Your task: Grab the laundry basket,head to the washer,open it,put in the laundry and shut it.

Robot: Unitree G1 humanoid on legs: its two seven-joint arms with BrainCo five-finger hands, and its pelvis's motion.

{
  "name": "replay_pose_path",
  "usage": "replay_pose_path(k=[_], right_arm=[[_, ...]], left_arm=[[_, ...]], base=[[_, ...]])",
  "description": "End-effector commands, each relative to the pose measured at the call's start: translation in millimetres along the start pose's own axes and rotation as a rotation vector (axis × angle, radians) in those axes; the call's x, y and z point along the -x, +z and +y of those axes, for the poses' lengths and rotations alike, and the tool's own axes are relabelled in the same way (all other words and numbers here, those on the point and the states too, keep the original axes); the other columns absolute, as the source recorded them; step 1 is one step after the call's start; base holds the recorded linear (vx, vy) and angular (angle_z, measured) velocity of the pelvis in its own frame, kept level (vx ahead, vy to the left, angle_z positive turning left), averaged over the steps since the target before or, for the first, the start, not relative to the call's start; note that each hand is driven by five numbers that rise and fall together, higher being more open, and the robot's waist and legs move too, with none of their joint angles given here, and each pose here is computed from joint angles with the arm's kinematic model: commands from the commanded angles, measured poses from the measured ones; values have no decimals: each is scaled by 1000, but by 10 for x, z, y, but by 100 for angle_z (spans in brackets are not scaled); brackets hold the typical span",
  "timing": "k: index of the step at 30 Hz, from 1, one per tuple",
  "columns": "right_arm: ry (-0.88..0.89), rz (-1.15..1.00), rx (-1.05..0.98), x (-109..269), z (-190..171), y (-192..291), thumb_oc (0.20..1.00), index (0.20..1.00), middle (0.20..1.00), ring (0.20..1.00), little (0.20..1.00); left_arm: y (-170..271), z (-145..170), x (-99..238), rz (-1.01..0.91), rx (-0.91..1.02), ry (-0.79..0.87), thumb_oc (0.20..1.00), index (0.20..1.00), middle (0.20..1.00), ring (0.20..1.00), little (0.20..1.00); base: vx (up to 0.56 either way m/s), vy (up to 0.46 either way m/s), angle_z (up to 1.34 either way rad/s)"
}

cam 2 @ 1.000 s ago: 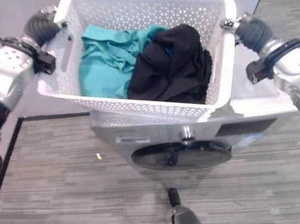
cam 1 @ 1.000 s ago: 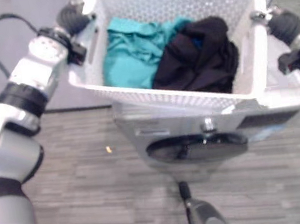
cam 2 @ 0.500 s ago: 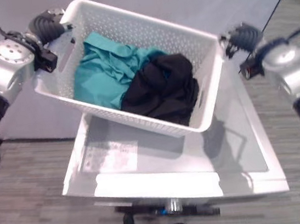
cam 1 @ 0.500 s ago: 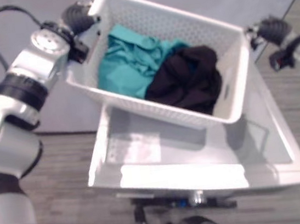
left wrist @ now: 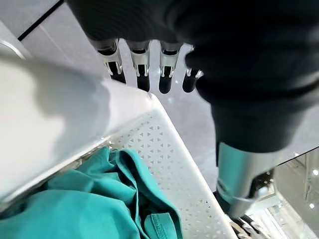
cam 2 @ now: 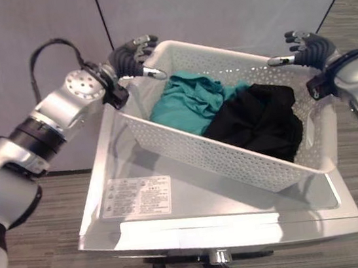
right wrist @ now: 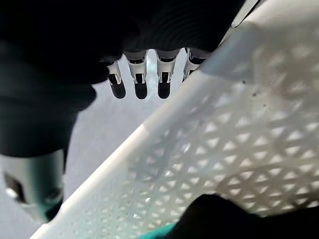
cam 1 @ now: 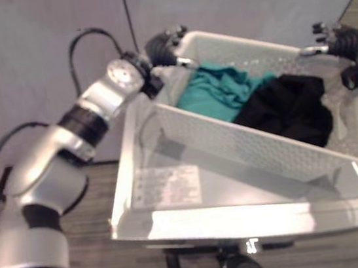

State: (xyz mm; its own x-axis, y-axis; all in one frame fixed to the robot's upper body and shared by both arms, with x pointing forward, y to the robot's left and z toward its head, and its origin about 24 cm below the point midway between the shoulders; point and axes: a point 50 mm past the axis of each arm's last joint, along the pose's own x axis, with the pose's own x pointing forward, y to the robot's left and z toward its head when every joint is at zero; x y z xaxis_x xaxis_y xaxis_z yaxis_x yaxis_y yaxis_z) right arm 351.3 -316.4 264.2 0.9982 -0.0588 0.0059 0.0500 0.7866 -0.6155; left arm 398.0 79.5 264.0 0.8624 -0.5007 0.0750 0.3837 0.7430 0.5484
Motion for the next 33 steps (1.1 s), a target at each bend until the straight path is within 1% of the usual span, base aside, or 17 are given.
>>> replay_pose_path(k=[1, 4, 9, 14, 15, 16, 17, 18, 20, 23, 25, 26, 28, 29, 31, 32, 33], right_arm=[[-28, -23, 43, -35, -87, 113, 1000, 1000, 1000, 1000, 1000], [-35, -35, 10, -98, -20, 136, 1000, 1000, 1000, 1000, 1000], [-56, -47, -16, -103, -26, 136, 1000, 1000, 1000, 1000, 1000], [-93, -84, -57, -61, -90, 158, 1000, 1000, 1000, 1000, 1000], [-99, -88, -62, -51, -100, 153, 1000, 1000, 1000, 1000, 1000], [-110, -99, -66, -41, -115, 168, 1000, 1000, 1000, 1000, 1000], [-110, -99, -66, -39, -115, 167, 1000, 1000, 1000, 1000, 1000], [-116, -102, -76, -34, -122, 165, 1000, 1000, 1000, 1000, 1000], [-108, -104, -83, -33, -116, 164, 1000, 1000, 1000, 1000, 1000], [-133, -108, -97, -10, -166, 143, 1000, 1000, 1000, 1000, 1000], [-139, -118, -106, -2, -167, 141, 1000, 1000, 1000, 1000, 1000], [-165, -165, -139, 17, -153, 168, 1000, 1000, 1000, 1000, 1000], [-200, -245, -215, 49, -105, 197, 1000, 1000, 1000, 1000, 1000], [-200, -243, -216, 52, -101, 186, 1000, 1000, 1000, 1000, 1000], [-233, -354, -285, 133, 58, 205, 1000, 1000, 1000, 1000, 1000], [-238, -400, -284, 177, 105, 243, 1000, 1000, 1000, 1000, 1000], [-237, -397, -284, 183, 115, 229, 1000, 1000, 1000, 1000, 1000]], left_arm=[[124, -312, -122, -79, 20, -63, 1000, 1000, 1000, 1000, 1000], [154, -605, -159, -110, 67, -114, 1000, 1000, 1000, 1000, 1000], [255, -703, -144, -169, 77, -123, 1000, 1000, 1000, 1000, 1000], [545, -549, -117, -300, 77, -28, 1000, 1000, 1000, 1000, 1000], [553, -503, -110, -307, 97, -11, 1000, 1000, 1000, 1000, 1000], [538, -434, -104, -308, 171, 24, 1000, 1000, 1000, 1000, 1000], [538, -435, -104, -308, 172, 24, 1000, 1000, 1000, 1000, 1000], [534, -346, -89, -316, 262, 56, 1000, 1000, 1000, 1000, 1000], [563, -232, -48, -342, 326, 78, 1000, 1000, 1000, 1000, 1000], [742, 11, 61, -429, 360, 135, 1000, 1000, 1000, 1000, 1000], [784, 61, 101, -453, 357, 142, 1000, 1000, 1000, 1000, 1000], [945, 165, 211, -544, 363, 177, 1000, 1000, 1000, 1000, 1000], [1091, 196, 397, -675, 375, 212, 1000, 1000, 1000, 1000, 1000], [1085, 188, 397, -673, 375, 211, 1000, 1000, 1000, 1000, 1000], [1076, 208, 725, -821, 422, 272, 1000, 1000, 1000, 1000, 1000], [1043, 230, 827, -855, 437, 292, 1000, 1000, 1000, 1000, 1000], [1032, 221, 830, -852, 438, 291, 1000, 1000, 1000, 1000, 1000]], base=[[-36, 4, -10], [-36, -10, 0], [-30, -13, 2], [-8, -18, 3], [2, -38, 7], [7, -26, 9], [11, -43, 15], [12, -45, 15], [14, -48, 9], [13, -34, 6], [-6, -30, 9], [-18, -36, 16], [-3, -32, 15], [16, -25, 8], [28, -51, 7], [30, -39, 4], [62, -26, -3]])
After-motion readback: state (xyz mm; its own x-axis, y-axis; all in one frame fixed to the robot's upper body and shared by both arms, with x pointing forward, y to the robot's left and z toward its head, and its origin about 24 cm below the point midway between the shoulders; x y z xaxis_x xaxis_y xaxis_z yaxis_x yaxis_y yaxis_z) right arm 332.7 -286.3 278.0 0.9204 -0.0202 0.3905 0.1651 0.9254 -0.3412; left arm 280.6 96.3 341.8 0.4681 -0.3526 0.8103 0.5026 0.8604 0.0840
